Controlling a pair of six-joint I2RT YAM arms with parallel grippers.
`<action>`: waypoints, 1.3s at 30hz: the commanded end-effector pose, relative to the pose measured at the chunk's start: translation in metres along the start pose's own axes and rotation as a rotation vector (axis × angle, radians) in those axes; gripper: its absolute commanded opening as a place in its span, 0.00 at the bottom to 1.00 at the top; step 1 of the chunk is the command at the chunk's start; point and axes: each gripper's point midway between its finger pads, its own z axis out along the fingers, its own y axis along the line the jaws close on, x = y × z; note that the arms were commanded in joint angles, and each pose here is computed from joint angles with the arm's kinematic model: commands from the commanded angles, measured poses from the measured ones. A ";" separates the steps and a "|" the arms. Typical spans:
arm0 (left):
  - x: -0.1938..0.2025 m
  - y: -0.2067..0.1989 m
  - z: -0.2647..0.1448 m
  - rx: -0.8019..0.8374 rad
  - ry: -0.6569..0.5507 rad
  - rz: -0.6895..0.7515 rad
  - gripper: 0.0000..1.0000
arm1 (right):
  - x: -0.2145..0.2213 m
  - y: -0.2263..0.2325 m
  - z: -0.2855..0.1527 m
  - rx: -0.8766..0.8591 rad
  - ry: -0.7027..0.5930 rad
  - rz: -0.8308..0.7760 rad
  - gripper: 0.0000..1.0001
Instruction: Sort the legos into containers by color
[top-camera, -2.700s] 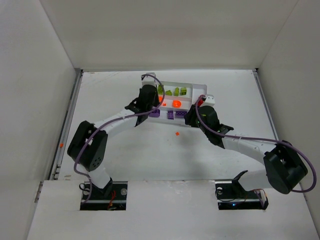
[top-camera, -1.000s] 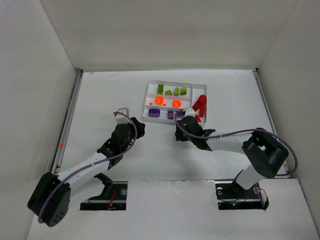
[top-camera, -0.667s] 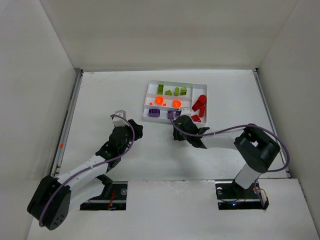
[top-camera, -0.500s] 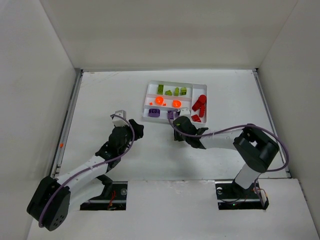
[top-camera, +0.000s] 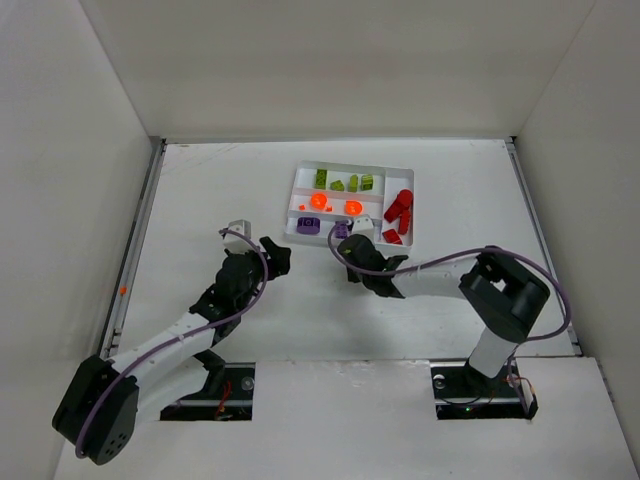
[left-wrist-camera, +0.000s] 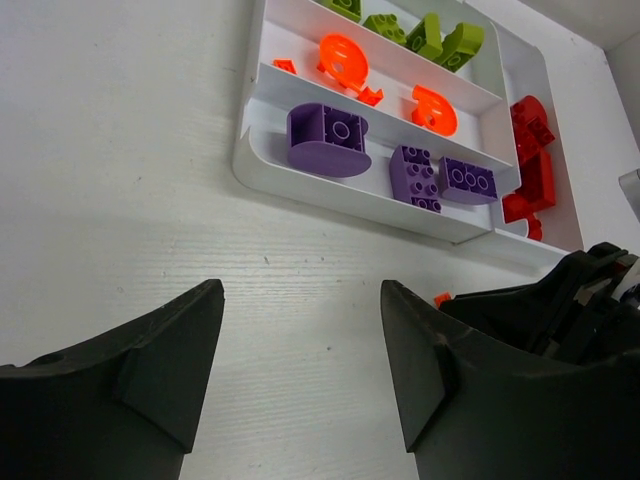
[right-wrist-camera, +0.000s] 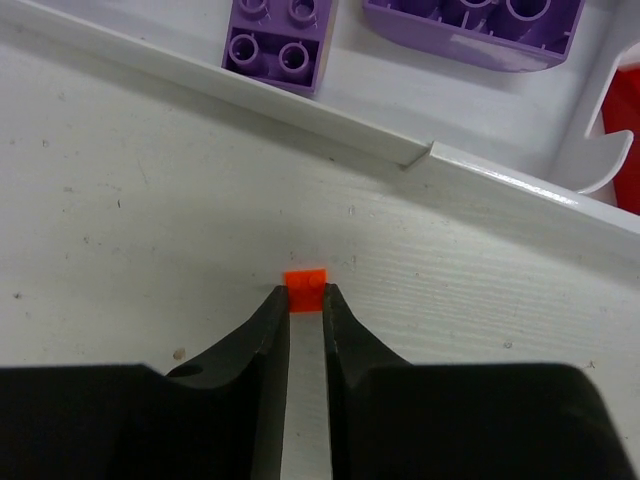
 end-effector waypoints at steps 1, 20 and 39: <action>-0.007 -0.007 0.001 0.025 -0.041 -0.017 0.63 | -0.005 0.002 -0.007 0.012 -0.021 -0.015 0.17; -0.005 -0.002 0.002 -0.002 -0.041 0.000 1.00 | -0.164 -0.047 0.010 0.037 -0.245 0.195 0.20; 0.007 0.007 0.012 -0.048 0.009 0.016 1.00 | -0.186 -0.086 0.044 0.109 -0.232 0.251 0.43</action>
